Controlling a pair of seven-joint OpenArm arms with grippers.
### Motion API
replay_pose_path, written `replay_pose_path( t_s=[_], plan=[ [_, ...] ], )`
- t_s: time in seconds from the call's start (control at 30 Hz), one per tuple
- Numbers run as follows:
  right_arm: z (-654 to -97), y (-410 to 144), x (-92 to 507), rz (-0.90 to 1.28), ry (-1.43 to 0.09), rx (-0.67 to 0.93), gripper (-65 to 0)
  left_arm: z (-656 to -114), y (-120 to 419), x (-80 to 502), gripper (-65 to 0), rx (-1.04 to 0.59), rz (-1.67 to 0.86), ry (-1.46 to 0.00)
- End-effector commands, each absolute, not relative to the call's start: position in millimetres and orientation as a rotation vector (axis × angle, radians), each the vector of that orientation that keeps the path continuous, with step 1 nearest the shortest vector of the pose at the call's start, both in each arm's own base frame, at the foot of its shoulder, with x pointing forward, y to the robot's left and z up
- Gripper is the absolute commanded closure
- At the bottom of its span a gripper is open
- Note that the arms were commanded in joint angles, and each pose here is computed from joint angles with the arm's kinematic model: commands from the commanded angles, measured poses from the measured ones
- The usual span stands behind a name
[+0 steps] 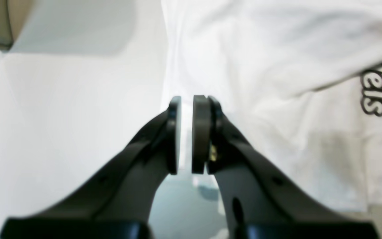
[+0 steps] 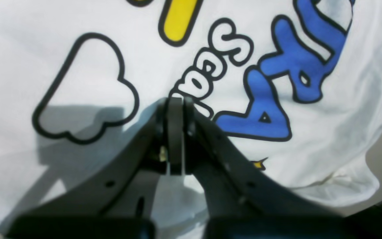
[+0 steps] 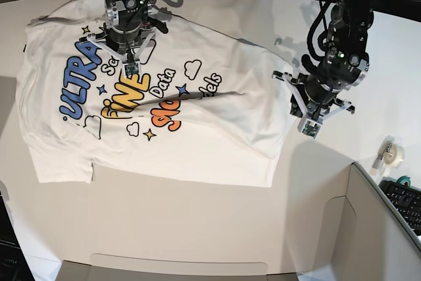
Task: Layout the t-shirt on the table in an organized manner, then fold the t-shirt properly
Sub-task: 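Grasp the shirt edge with the left gripper and pull it outward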
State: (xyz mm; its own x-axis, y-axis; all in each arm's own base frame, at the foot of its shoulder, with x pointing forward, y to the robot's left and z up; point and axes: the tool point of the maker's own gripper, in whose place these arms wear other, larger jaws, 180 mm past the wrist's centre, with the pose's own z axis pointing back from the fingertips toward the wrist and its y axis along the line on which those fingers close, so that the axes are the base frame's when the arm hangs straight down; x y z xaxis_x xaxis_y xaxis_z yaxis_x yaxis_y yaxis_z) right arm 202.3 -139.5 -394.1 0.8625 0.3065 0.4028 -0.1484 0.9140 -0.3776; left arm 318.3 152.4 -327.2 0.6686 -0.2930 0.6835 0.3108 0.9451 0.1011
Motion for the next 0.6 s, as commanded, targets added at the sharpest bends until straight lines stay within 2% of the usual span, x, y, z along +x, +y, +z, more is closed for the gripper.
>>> replay_pose_path(
  t_s=[0.0, 0.27, 0.57],
  plan=[
    [-394, -137, 198, 0.239, -0.466, -0.334, 0.0, -324, 158, 326, -5.9, -0.013, -0.332, -0.783],
    [-395, -142, 195, 0.238, -0.459, -0.344, 0.0, -392, 161, 307, -5.9, -0.04, -0.322, -0.655],
    [-389, -143, 207, 0.235, -0.486, -0.352, 0.0, -414, 162, 276, -5.8, -0.05, -0.321, -0.581]
  ],
)
